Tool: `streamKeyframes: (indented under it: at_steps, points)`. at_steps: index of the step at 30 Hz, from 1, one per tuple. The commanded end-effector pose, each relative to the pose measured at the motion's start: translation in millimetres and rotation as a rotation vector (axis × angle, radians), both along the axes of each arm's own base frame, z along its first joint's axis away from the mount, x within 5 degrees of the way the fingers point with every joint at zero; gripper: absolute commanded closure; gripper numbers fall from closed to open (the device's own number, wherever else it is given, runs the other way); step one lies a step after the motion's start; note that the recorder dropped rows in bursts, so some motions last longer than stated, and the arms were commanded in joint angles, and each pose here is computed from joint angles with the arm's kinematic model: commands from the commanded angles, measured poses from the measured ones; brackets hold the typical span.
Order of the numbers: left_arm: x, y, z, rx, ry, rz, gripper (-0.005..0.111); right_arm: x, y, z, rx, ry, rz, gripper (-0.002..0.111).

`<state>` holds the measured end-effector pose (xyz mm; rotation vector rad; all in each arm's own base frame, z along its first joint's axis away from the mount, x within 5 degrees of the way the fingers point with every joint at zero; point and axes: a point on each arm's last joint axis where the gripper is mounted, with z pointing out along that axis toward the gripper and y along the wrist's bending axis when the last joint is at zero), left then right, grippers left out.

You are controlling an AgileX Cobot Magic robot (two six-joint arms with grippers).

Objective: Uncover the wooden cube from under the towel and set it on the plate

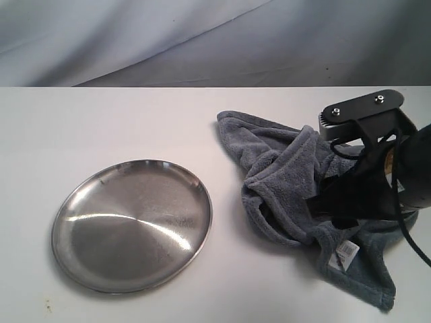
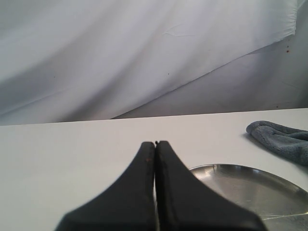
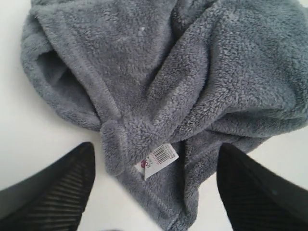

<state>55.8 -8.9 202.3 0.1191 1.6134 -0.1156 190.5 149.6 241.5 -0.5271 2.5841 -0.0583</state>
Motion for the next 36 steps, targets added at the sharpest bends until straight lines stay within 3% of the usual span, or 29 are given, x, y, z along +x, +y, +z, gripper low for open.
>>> streamKeyframes:
  at_steps: [1, 8, 23, 36]
  points:
    - [0, 0, -1, -0.004, -0.001, -0.005, 0.107, 1, -4, 1, -0.022, -0.03, -0.025, 0.041]
    - [0, 0, -1, -0.004, -0.001, -0.005, 0.107, 26, -7, 2, -0.126, 0.005, -0.139, 0.041]
    - [0, 0, -1, -0.004, -0.001, -0.005, 0.107, 99, -8, -31, -0.121, 0.189, -0.227, 0.041]
    - [0, 0, -1, -0.004, -0.001, -0.005, 0.107, 118, -5, -48, -0.17, 0.19, -0.216, 0.042]
